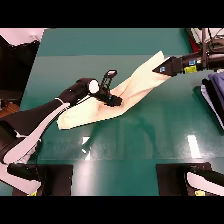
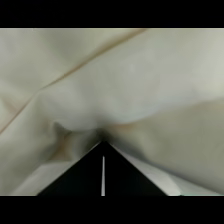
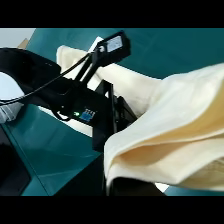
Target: Fold the shirts.
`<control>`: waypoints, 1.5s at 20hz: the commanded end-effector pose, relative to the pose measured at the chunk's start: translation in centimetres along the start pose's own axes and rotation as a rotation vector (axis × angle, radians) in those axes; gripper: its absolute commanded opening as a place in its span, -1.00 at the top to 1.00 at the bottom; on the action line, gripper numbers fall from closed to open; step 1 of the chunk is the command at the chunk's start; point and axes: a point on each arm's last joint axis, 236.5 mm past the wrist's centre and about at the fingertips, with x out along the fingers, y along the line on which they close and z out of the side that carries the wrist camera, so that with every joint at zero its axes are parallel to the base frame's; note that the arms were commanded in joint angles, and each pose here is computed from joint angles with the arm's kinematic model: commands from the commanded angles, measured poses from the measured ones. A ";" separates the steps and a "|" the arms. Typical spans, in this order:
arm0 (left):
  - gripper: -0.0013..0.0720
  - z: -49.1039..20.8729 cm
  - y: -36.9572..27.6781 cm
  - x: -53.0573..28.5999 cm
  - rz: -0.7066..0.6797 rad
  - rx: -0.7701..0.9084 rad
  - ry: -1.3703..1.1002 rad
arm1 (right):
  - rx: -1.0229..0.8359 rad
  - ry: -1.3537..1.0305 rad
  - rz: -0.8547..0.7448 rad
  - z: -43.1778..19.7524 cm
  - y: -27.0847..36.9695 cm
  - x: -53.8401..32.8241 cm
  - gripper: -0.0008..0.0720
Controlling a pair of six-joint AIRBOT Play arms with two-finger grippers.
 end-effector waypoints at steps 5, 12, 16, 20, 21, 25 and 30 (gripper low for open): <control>0.88 1.2 3.1 -4.8 0.050 -0.009 0.008 | -0.046 0.043 0.072 -0.4 4.2 3.2 0.95; 0.88 4.7 10.3 -25.6 0.337 0.033 -0.290 | -0.082 0.141 0.167 -2.5 8.4 11.0 0.95; 0.88 1.8 13.7 -35.5 0.515 -0.016 -0.375 | -0.168 0.188 0.244 -2.2 12.5 16.3 0.95; 0.88 -1.3 15.0 -39.7 0.612 -0.049 -0.368 | -0.209 0.171 0.281 -1.6 15.0 22.2 0.95; 0.88 -1.9 15.0 -39.8 0.620 -0.042 -0.344 | -0.220 0.172 0.291 -1.8 15.6 23.6 0.95; 0.88 -3.5 15.0 -39.3 0.616 -0.054 -0.273 | -0.236 0.183 0.314 -3.2 16.9 29.2 0.95; 0.88 -3.6 15.0 -39.2 0.613 -0.056 -0.269 | -0.219 0.213 0.319 -6.5 17.1 34.8 0.91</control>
